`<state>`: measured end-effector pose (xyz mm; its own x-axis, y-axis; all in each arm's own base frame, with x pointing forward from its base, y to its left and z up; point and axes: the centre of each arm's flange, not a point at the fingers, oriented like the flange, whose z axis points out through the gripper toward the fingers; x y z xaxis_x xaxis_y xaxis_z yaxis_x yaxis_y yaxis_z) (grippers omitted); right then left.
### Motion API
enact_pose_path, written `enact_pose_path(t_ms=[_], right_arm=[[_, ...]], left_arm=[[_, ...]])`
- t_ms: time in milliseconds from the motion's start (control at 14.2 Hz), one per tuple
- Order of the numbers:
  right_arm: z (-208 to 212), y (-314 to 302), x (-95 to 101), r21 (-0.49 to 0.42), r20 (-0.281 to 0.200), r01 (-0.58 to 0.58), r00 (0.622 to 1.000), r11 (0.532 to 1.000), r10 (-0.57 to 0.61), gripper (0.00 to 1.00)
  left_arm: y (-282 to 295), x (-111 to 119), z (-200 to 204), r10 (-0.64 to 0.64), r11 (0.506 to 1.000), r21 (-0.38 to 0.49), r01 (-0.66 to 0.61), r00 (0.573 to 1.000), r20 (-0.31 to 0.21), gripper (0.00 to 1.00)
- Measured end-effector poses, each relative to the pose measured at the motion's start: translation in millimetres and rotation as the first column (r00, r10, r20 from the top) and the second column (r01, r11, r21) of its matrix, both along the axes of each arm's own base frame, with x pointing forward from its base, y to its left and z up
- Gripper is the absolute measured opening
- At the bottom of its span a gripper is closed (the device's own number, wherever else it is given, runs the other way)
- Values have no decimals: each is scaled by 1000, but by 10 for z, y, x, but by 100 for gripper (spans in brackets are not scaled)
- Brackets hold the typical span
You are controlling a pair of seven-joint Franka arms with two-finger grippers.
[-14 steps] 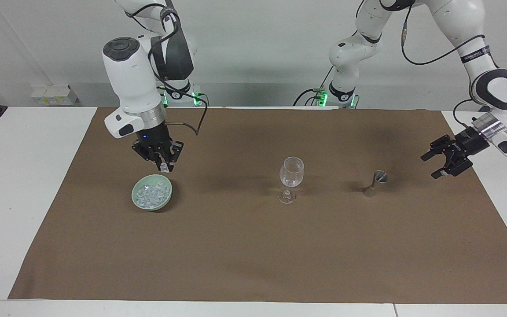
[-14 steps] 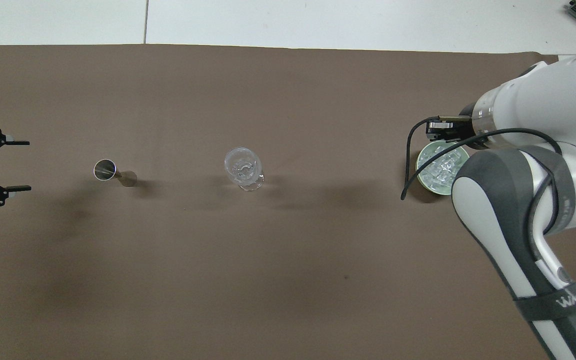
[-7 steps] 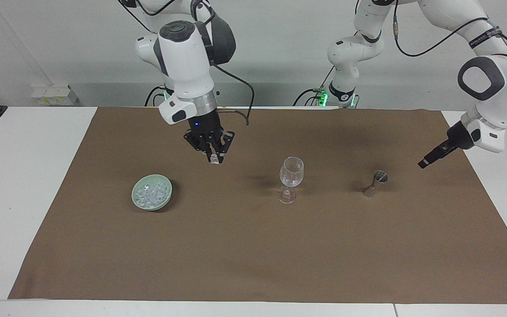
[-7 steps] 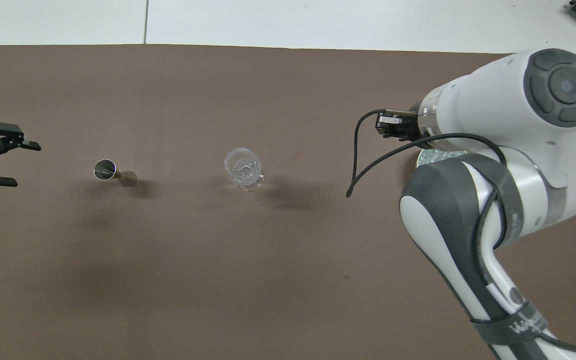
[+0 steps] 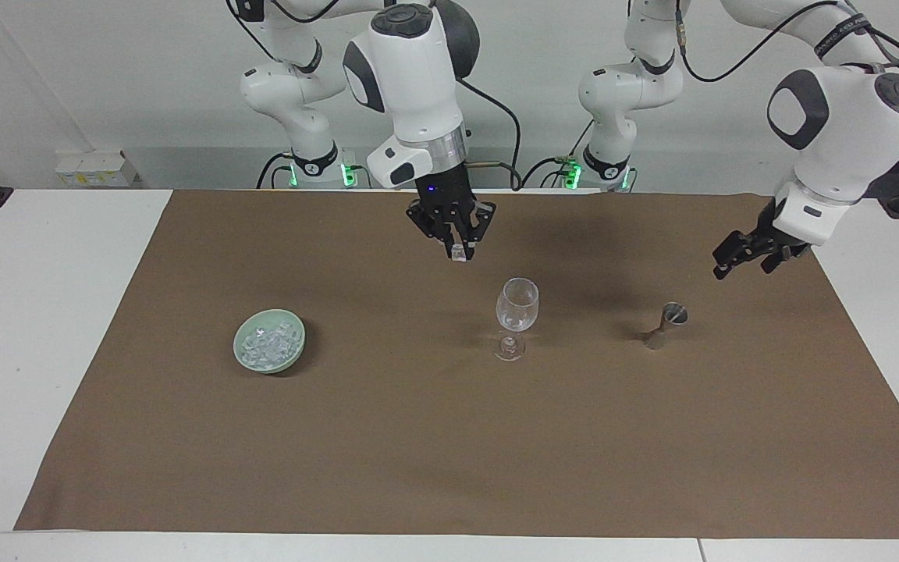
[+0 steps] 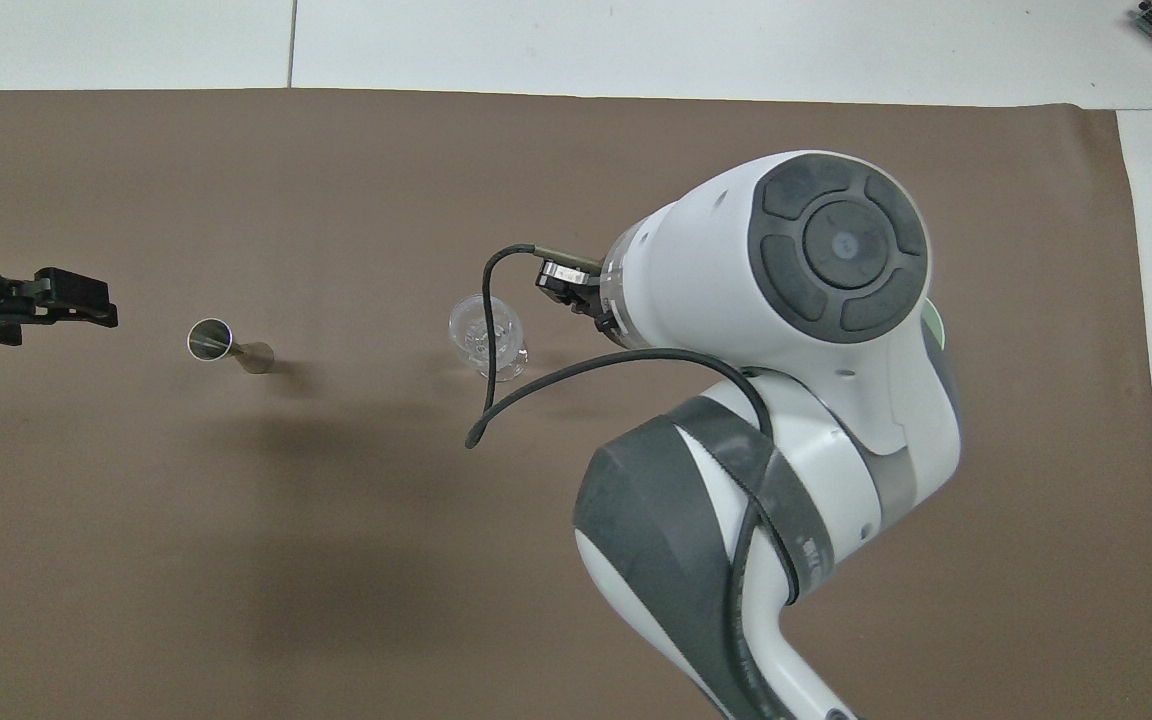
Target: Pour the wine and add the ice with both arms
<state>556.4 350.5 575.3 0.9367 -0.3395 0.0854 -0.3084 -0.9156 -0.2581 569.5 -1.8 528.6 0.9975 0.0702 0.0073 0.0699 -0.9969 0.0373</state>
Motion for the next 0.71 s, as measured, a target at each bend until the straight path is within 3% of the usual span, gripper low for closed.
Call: enact_pose_path(t_ms=[353, 707], right_arm=[[101, 296, -125, 78, 1, -9, 1000, 997, 9, 27], [-194, 627, -75, 121, -5, -2, 1000, 993, 2, 27]], left_arm=[[-251, -142, 422, -51, 999, 8, 51, 999, 9, 100], [-360, -307, 929, -78, 997, 14, 78, 997, -23, 100]])
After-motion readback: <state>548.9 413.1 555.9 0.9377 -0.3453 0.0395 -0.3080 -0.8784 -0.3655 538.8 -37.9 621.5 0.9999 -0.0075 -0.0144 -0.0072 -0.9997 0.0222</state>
